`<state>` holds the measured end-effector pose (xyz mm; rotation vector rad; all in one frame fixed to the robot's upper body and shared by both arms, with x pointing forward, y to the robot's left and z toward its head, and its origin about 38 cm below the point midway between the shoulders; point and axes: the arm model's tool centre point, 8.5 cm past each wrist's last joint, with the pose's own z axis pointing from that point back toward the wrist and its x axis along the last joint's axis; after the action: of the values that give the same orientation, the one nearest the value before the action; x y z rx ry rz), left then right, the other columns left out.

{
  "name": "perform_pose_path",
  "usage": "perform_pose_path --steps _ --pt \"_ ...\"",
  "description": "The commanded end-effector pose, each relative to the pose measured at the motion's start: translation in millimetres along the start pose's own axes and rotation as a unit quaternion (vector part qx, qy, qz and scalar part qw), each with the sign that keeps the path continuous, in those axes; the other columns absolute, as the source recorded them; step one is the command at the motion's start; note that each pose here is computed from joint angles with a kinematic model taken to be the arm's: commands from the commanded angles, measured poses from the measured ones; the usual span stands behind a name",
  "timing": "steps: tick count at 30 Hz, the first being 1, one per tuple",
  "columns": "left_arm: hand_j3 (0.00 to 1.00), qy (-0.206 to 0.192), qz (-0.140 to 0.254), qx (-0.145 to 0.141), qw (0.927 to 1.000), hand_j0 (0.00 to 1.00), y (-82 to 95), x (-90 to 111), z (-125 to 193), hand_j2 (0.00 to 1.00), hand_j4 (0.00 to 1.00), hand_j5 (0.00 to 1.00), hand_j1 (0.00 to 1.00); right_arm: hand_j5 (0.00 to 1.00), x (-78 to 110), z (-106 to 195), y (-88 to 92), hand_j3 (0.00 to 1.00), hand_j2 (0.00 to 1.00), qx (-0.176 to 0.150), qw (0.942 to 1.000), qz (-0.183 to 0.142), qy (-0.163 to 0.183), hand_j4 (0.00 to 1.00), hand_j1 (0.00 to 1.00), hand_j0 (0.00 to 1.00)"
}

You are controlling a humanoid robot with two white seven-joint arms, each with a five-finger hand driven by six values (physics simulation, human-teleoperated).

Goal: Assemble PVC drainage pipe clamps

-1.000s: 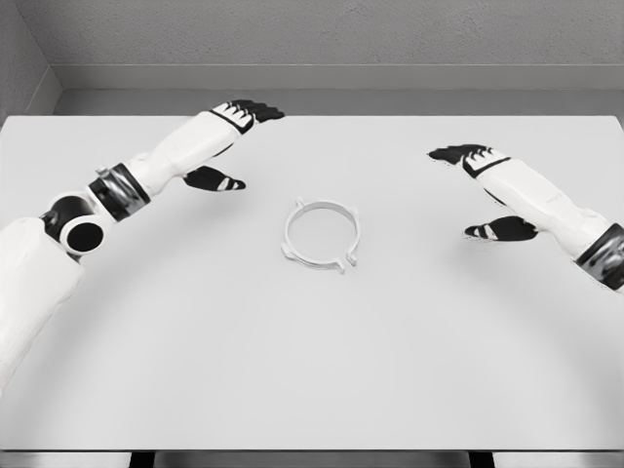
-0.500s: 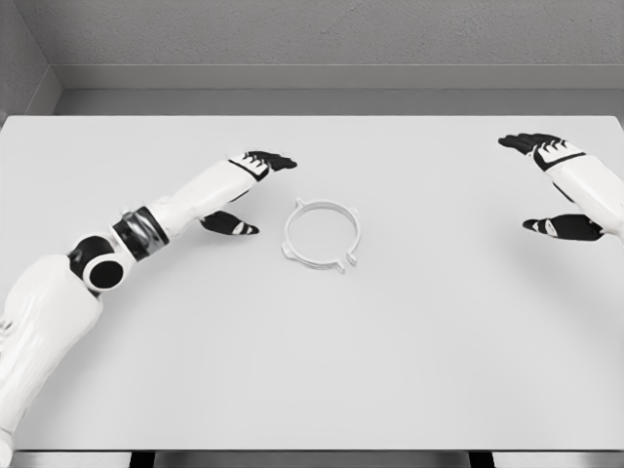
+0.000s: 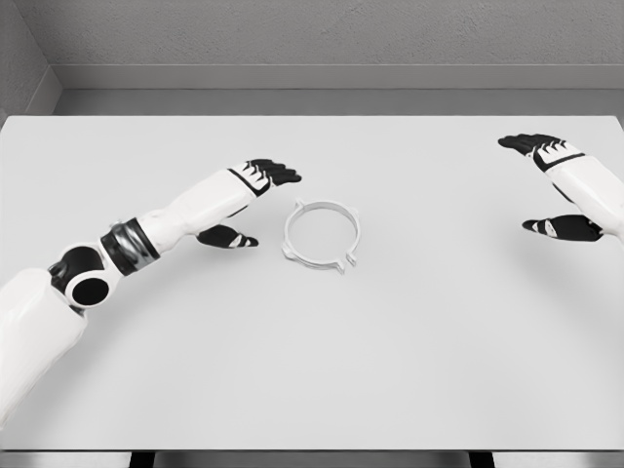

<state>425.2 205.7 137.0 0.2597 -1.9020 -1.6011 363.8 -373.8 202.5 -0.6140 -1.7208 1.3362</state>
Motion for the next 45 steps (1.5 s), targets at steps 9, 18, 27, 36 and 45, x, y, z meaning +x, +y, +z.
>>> perform_pose_path --steps 9,18,27,36,45 --pt "1.00 -0.003 0.007 -0.003 1.0000 1.00 -8.6 4 -2 1.00 1.00 1.00 1.00 1.00 -0.9 0 -1.5 1.00 1.00 -0.002 1.0000 -0.002 0.000 1.00 1.00 1.00" --pt "1.00 0.000 0.022 -0.004 0.9998 1.00 -21.0 6 -6 1.00 1.00 1.00 1.00 1.00 -0.6 0 -1.1 1.00 1.00 -0.001 1.0000 -0.002 0.000 1.00 1.00 1.00" --pt "1.00 0.003 0.038 -0.002 0.9993 1.00 -31.0 5 -16 1.00 1.00 1.00 1.00 1.00 -0.5 -1 -2.2 1.00 1.00 -0.002 1.0000 -0.001 -0.001 1.00 1.00 1.00" --pt "1.00 0.008 0.044 -0.001 0.9990 1.00 -34.0 3 -19 1.00 1.00 1.00 1.00 1.00 -0.4 0 -1.3 1.00 1.00 -0.002 1.0000 -0.002 -0.001 1.00 1.00 1.00" --pt "1.00 0.011 0.050 -0.001 0.9987 1.00 -37.8 2 -21 1.00 1.00 1.00 1.00 1.00 0.7 -1 -0.6 1.00 1.00 -0.003 1.0000 -0.003 -0.003 1.00 1.00 1.00"
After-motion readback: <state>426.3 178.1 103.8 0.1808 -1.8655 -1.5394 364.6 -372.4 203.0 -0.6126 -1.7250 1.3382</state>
